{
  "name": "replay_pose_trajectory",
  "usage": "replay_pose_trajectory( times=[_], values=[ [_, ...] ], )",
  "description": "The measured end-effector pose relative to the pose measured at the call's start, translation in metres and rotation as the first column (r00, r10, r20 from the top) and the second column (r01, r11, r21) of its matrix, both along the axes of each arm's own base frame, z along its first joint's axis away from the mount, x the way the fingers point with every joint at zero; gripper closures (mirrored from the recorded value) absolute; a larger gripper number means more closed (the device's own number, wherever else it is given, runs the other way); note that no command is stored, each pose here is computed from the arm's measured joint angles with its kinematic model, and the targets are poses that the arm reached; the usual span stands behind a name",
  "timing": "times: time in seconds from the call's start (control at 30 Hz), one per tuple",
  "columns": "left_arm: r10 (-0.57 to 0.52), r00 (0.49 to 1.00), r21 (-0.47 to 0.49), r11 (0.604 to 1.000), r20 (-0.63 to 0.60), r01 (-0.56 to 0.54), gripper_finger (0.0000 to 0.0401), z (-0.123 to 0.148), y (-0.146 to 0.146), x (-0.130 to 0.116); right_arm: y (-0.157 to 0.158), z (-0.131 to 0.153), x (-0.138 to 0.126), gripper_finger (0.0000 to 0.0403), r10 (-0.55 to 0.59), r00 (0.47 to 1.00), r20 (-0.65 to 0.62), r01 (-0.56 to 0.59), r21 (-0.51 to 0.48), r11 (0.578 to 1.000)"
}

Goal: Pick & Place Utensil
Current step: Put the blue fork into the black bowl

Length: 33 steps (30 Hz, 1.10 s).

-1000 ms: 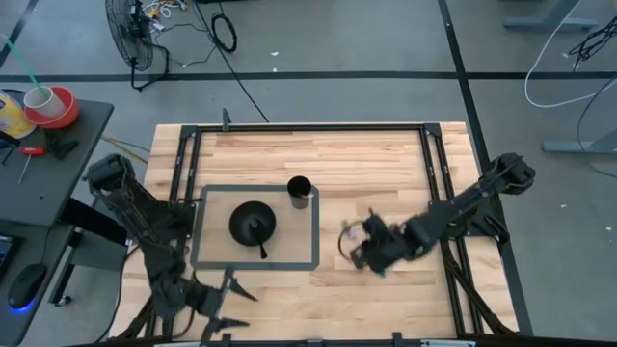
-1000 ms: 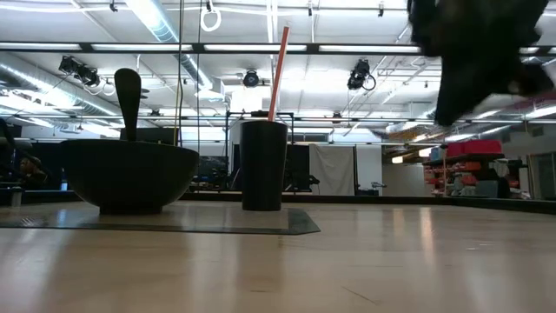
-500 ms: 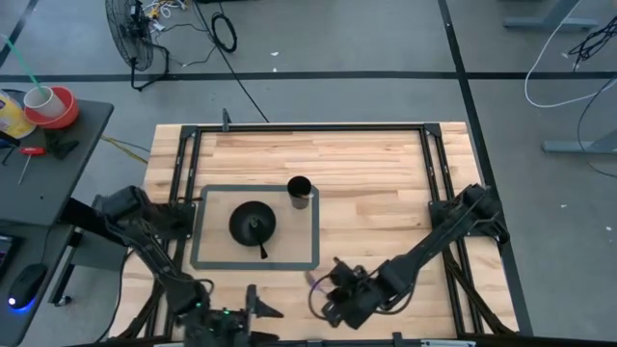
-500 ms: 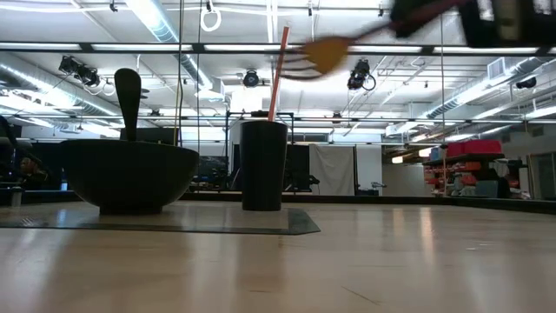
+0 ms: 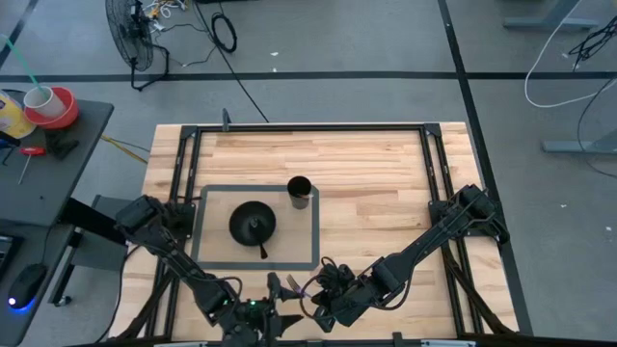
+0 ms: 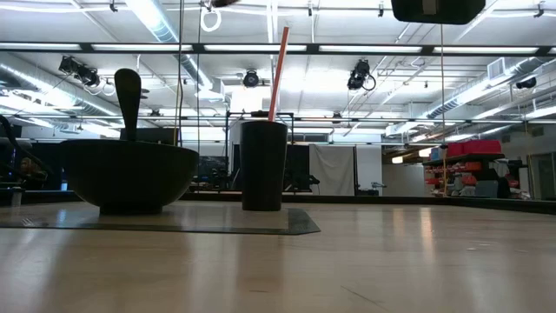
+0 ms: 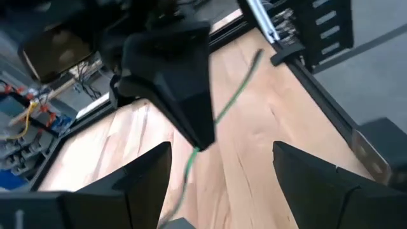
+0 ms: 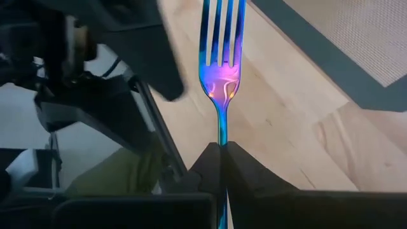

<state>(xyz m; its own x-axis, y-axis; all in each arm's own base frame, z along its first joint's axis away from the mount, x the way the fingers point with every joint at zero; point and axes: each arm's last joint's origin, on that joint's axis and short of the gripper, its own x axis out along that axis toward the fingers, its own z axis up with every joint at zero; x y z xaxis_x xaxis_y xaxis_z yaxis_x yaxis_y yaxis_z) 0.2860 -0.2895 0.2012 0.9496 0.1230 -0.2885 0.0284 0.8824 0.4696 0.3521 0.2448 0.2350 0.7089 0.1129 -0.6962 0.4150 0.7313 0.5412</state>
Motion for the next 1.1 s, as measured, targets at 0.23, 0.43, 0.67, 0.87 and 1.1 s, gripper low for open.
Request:
replay_pose_trajectory(
  times=[0.23, 0.43, 0.67, 0.87, 1.1],
  values=[
    [0.049, 0.998, -0.032, 0.998, -0.035, -0.050, 0.0141, -0.004, 0.014, 0.011, 0.000, 0.000, 0.001, 0.0393, 0.008, 1.000, 0.007, -0.008, -0.004, 1.000],
    [0.097, 0.992, -0.031, 0.995, -0.077, -0.100, 0.0205, -0.010, 0.025, 0.016, -0.001, 0.000, 0.001, 0.0393, 0.014, 1.000, 0.002, -0.014, -0.020, 1.000],
    [0.108, 0.991, -0.032, 0.993, -0.076, -0.111, 0.0298, -0.010, 0.028, 0.019, -0.002, 0.000, 0.001, 0.0393, 0.016, 1.000, 0.004, -0.016, -0.020, 1.000],
    [0.098, 0.991, -0.019, 0.995, -0.088, -0.100, 0.0382, -0.010, 0.028, 0.018, -0.002, 0.000, 0.002, 0.0393, 0.018, 1.000, 0.011, -0.018, -0.025, 1.000],
    [0.101, 0.991, -0.013, 0.995, -0.090, -0.102, 0.0386, -0.011, 0.028, 0.018, -0.001, 0.001, 0.003, 0.0394, 0.032, 0.999, 0.028, -0.031, -0.033, 0.999]
  ],
)
